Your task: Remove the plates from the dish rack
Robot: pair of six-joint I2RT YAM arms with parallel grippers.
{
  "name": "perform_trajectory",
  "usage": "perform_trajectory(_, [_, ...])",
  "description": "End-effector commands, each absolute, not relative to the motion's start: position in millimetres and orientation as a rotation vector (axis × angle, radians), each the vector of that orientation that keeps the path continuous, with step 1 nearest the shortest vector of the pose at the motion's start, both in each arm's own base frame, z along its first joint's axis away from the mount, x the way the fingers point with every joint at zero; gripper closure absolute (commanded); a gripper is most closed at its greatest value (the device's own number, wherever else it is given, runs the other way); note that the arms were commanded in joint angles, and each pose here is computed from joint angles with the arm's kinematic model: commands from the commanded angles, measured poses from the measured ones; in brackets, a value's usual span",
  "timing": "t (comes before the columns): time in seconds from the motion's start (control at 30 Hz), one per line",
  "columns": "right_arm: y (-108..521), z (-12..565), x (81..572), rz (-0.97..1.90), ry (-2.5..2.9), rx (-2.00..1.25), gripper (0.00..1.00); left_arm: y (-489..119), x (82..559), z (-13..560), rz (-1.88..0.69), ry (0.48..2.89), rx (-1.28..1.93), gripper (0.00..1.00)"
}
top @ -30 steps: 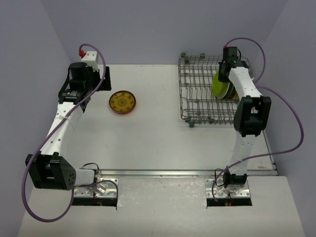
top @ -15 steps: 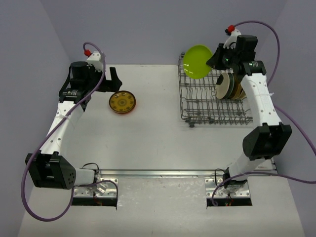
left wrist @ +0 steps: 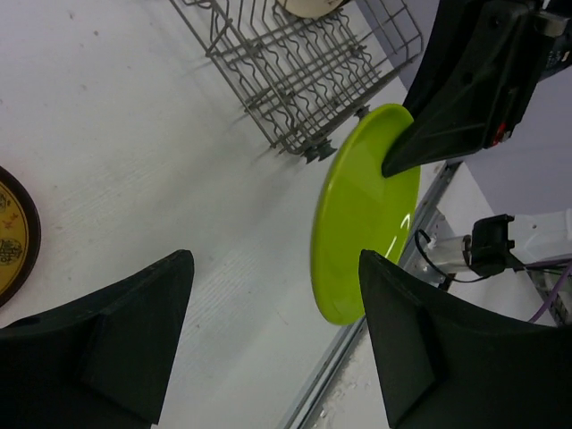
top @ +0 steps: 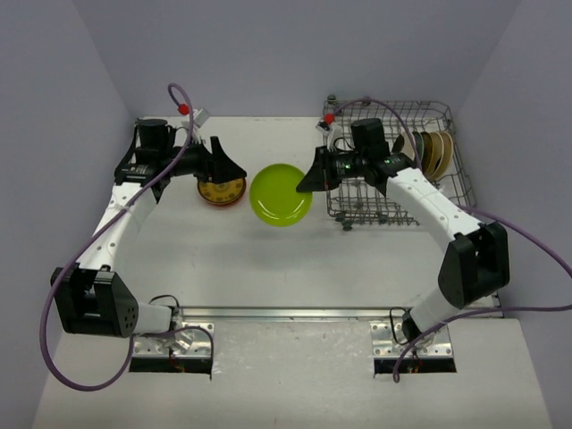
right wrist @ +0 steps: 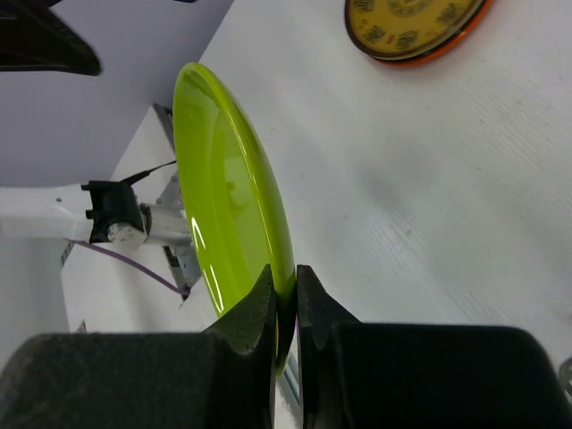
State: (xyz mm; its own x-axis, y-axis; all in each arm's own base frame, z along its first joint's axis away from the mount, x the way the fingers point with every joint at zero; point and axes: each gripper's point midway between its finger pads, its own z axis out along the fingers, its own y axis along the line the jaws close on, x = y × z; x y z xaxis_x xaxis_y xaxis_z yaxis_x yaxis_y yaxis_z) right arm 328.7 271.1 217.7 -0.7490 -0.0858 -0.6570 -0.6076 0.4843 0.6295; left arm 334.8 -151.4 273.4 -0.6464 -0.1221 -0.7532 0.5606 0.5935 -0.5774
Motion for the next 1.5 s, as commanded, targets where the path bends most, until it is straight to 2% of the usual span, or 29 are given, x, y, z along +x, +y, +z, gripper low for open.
perform_trajectory(0.0, [294,263,326,1.257,1.994,-0.712,1.00,-158,324,250,-1.139,2.081,0.444,0.33])
perform_trajectory(0.17, [311,260,320,1.280,2.007,-0.761,1.00,-158,322,233,-1.132,2.113,0.488,0.42])
perform_trajectory(0.27, [319,254,320,1.286,2.030,-0.775,1.00,-157,322,228,-1.111,2.116,0.505,0.43])
perform_trajectory(0.47, [318,243,330,1.241,2.088,-0.730,1.00,-151,327,221,-1.055,2.134,0.452,0.41])
perform_trajectory(0.73, [300,227,310,1.191,2.108,-0.733,1.00,-119,336,260,-1.013,2.002,0.330,0.35])
perform_trajectory(0.9, [303,219,306,1.234,2.123,-0.736,1.00,-133,314,266,-1.159,1.958,0.426,0.35])
perform_trajectory(1.03, [309,228,310,1.268,2.108,-0.743,1.00,-156,297,258,-1.152,1.959,0.567,0.36])
perform_trajectory(1.27, [319,237,311,1.334,2.087,-0.772,1.00,-170,296,234,-1.071,2.048,0.617,0.46])
perform_trajectory(1.47, [319,236,313,1.322,2.094,-0.771,1.00,-170,302,217,-1.014,2.122,0.629,0.66])
